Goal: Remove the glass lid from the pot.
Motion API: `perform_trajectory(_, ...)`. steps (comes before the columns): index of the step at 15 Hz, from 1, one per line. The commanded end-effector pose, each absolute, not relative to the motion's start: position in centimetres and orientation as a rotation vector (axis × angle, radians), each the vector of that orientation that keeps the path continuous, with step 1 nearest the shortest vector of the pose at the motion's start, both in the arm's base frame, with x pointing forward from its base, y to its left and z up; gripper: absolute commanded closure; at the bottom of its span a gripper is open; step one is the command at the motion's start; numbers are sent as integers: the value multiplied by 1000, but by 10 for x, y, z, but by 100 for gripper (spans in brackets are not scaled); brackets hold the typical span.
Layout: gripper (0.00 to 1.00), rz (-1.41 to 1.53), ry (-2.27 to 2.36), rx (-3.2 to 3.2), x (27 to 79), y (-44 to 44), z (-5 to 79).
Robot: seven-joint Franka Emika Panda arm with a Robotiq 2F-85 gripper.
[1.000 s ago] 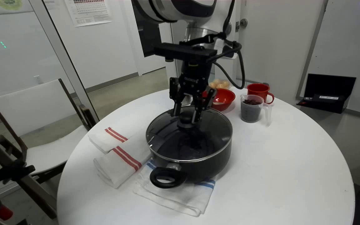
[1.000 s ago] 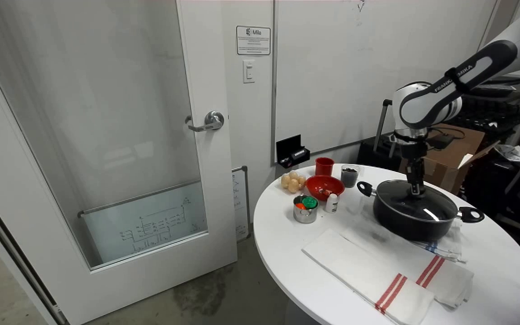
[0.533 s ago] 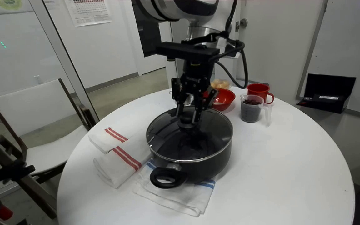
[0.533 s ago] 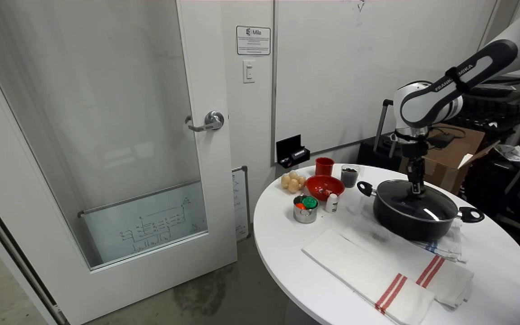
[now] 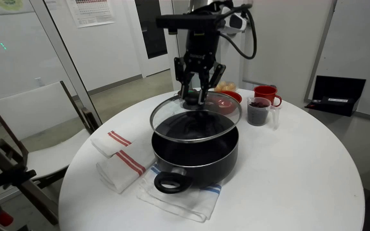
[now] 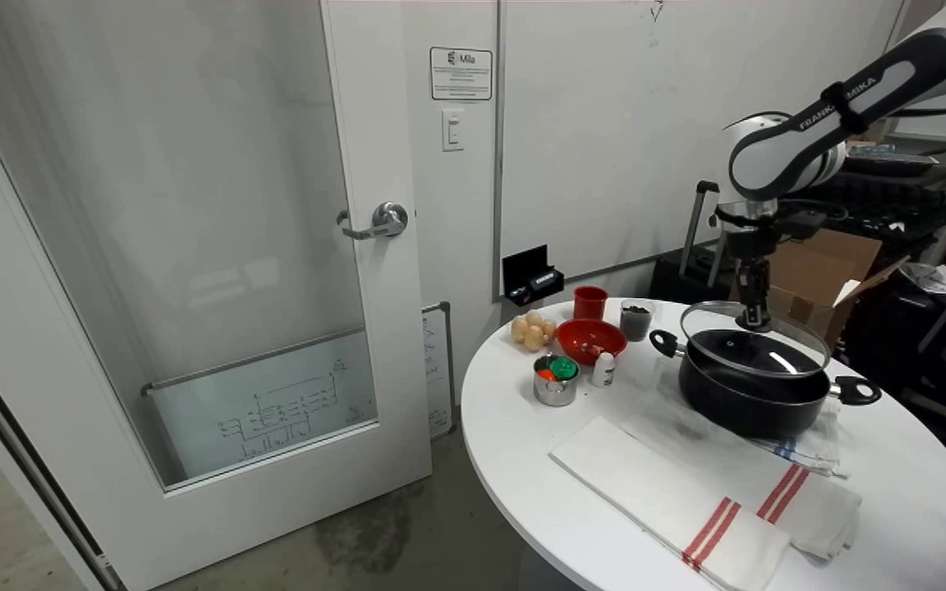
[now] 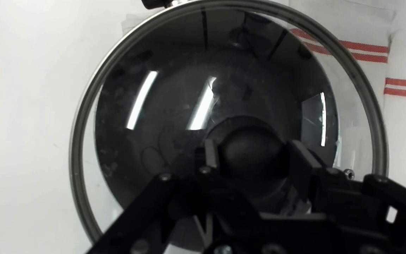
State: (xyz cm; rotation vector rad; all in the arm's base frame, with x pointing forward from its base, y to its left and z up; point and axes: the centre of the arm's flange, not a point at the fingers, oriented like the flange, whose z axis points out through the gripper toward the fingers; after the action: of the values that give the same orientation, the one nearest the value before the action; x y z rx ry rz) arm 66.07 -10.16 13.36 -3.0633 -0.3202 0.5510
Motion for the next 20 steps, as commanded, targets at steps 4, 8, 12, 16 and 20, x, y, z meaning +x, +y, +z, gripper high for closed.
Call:
perform_trajectory(4, 75, 550, -488, -3097, 664, -43, 201)
perform_trajectory(8, 75, 569, -640, -3104, 679, 8, 201)
perform_trajectory(12, 75, 613, -785, -3092, 688, 59, 192)
perform_trajectory(16, 75, 647, -910, -3077, 696, 100, 180)
perform_trajectory(20, 75, 664, -980, -3065, 710, 127, 156)
